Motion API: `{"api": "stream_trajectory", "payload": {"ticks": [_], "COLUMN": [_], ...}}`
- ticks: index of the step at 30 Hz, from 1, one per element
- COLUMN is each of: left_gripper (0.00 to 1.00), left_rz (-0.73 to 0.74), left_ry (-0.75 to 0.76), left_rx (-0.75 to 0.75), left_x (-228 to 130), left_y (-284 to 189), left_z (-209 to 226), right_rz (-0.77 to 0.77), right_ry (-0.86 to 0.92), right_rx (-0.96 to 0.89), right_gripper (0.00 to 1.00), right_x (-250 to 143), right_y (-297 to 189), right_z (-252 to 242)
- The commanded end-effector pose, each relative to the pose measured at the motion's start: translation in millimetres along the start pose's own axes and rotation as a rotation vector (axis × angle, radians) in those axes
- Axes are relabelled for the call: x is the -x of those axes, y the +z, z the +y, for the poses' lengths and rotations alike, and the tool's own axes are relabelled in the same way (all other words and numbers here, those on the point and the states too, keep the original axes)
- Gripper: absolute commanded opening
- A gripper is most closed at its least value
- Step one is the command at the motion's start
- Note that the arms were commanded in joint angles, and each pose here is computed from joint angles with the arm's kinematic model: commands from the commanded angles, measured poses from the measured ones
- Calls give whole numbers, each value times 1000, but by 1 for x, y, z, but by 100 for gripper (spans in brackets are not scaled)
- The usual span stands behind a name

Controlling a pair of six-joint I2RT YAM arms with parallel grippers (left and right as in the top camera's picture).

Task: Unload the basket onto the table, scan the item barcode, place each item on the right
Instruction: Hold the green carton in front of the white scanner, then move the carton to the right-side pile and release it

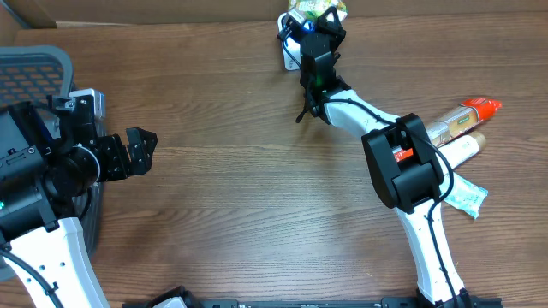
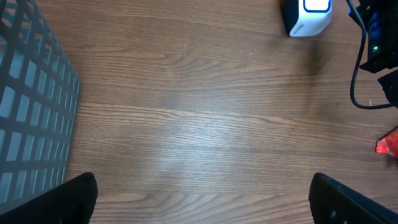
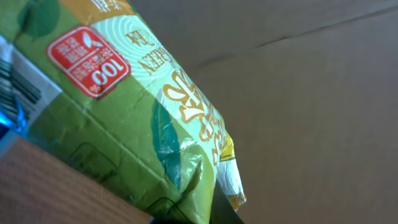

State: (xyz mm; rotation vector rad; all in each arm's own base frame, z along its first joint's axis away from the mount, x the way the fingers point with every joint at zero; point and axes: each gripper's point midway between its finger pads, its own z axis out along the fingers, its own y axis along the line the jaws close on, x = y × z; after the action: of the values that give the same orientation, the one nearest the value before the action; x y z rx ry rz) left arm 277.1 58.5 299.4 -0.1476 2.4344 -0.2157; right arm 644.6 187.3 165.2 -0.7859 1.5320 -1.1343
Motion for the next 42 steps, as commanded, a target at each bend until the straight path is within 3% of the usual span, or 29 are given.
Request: {"api": "stream_trajectory", "payload": {"ticks": [1, 21, 26, 31, 35, 39, 42], "left_gripper": [99, 99, 99, 100, 100, 99, 99], "left_rz": [-6, -6, -6, -6, -6, -6, -6], "left_ry": [21, 21, 21, 21, 21, 21, 21], "left_rx": [-15, -15, -15, -15, -15, -15, -15], "left_x": [1, 1, 1, 1, 1, 1, 1], "left_y": [0, 0, 0, 0, 0, 0, 0], "left_z": [-2, -2, -2, -2, -2, -2, -2], "right_rz": [-51, -54, -46, -30, 24, 93, 226], "right_ry": [129, 397, 459, 580, 876, 1084, 1227], "right_rx": [-51, -18, -62, 246, 507, 730, 823], "right_gripper": [4, 4, 4, 4, 4, 4, 4], "right_x": [17, 17, 32, 51, 41, 17, -26], "right_y": [1, 0, -16, -62, -120, -180, -224], "right_z": [-31, -25, -64, -98, -153, -197, -227]}}
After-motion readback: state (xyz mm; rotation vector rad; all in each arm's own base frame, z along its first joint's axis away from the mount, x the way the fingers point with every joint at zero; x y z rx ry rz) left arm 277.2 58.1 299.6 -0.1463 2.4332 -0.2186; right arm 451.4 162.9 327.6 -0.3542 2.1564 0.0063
